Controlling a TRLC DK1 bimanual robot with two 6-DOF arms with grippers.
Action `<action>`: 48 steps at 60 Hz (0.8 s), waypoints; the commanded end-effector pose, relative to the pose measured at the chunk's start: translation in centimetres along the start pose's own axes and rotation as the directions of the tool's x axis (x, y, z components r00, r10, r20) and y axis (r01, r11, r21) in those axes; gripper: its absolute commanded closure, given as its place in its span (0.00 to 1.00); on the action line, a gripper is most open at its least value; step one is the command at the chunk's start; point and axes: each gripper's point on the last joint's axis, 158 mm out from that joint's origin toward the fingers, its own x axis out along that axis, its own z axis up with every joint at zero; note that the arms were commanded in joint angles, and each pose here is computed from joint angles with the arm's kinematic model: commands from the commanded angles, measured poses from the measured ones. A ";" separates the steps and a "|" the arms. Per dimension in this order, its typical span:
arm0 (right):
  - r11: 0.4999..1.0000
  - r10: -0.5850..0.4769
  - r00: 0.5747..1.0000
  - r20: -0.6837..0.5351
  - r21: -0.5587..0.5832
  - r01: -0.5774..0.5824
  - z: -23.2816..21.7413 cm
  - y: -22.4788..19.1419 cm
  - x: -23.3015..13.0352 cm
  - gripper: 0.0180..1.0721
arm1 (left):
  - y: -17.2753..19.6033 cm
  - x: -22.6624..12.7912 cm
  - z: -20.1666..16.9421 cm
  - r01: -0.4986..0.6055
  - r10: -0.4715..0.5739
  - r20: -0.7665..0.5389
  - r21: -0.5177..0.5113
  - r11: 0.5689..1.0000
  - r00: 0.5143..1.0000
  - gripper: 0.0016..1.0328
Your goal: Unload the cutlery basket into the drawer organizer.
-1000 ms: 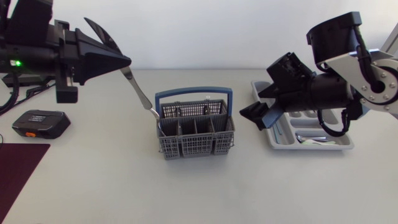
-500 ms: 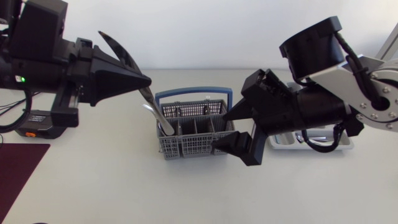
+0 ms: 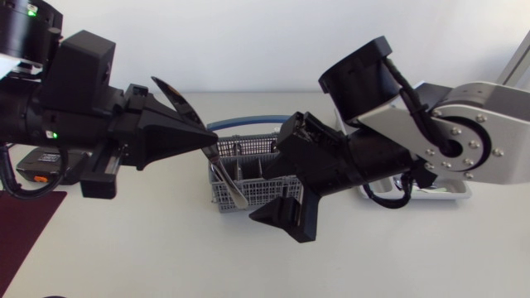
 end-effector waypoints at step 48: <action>0.993 0.117 0.993 0.031 -0.027 -0.116 1.4 1.9 2.3 0.78 | -1.5 1.2 0.0 0.062 -0.062 0.034 -0.018 0.998 0.998 0.97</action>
